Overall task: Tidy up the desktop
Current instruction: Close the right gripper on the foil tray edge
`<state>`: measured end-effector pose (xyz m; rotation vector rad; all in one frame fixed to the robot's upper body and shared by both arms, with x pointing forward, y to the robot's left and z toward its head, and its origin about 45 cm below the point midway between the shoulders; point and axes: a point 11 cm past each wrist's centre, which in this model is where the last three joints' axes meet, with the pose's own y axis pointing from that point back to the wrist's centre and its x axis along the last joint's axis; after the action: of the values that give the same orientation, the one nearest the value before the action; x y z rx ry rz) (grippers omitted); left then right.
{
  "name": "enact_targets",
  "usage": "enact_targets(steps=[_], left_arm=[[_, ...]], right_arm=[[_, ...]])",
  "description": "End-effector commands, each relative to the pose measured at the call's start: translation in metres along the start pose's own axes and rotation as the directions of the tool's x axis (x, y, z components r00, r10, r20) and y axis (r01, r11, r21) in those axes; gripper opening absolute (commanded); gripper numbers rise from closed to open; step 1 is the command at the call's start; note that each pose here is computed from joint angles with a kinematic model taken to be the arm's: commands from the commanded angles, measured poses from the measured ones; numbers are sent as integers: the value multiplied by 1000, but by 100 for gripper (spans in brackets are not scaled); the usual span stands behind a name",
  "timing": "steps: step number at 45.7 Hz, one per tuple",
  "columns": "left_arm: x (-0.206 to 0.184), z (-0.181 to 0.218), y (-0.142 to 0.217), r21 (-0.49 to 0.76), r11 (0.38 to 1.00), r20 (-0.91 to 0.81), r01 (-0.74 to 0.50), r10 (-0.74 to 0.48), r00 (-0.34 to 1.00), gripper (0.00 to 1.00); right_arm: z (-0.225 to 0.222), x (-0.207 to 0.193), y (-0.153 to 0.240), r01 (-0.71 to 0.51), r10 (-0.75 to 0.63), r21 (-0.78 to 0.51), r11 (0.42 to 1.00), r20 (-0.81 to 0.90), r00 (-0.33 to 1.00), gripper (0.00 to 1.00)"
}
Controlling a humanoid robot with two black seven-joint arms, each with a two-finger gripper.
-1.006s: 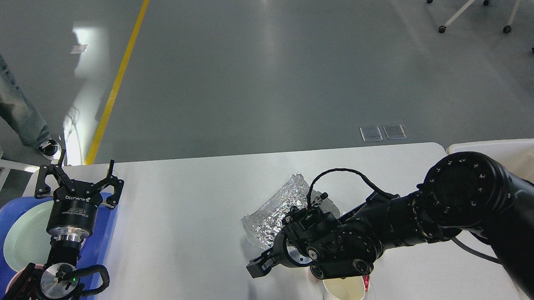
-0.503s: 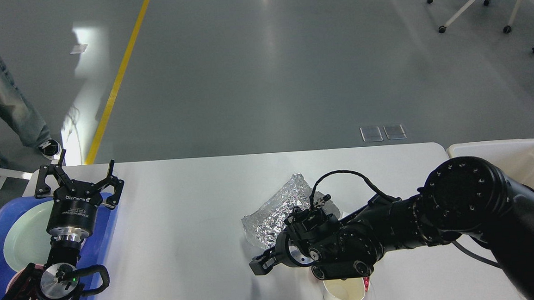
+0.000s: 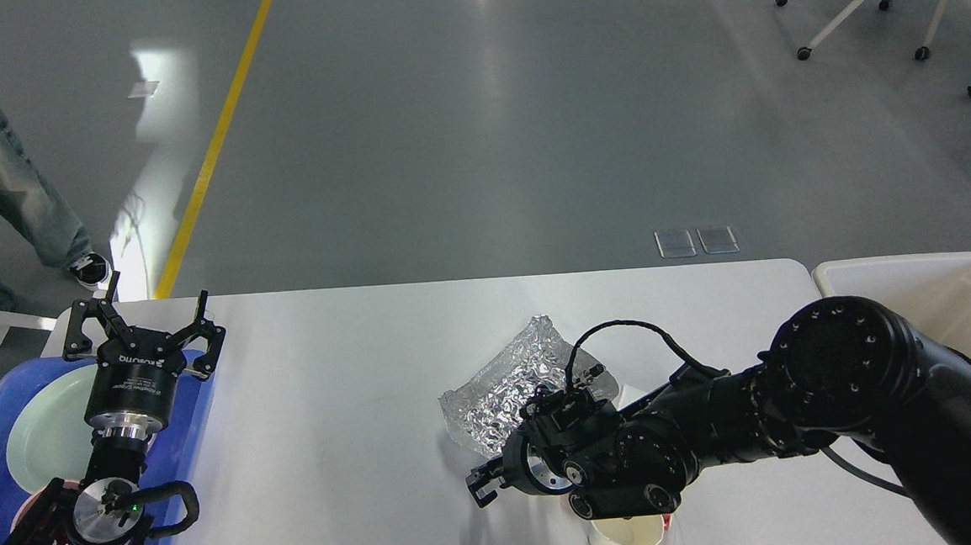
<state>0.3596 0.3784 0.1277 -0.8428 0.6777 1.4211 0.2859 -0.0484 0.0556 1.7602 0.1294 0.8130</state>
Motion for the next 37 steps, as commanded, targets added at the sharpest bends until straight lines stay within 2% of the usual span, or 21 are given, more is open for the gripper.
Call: enact_targets(steps=[1, 22, 37], left_arm=[[0, 0, 0, 0, 1000, 0, 0, 0, 1000, 97], [0, 0, 0, 0, 1000, 0, 0, 0, 1000, 97], [0, 0, 0, 0, 1000, 0, 0, 0, 1000, 97]], right_arm=[[2, 2, 0, -6, 6, -6, 1000, 4, 1000, 0], [4, 10, 1, -21, 21, -15, 1000, 7, 1000, 0], [14, 68, 36, -74, 76, -51, 996, 42, 996, 0]])
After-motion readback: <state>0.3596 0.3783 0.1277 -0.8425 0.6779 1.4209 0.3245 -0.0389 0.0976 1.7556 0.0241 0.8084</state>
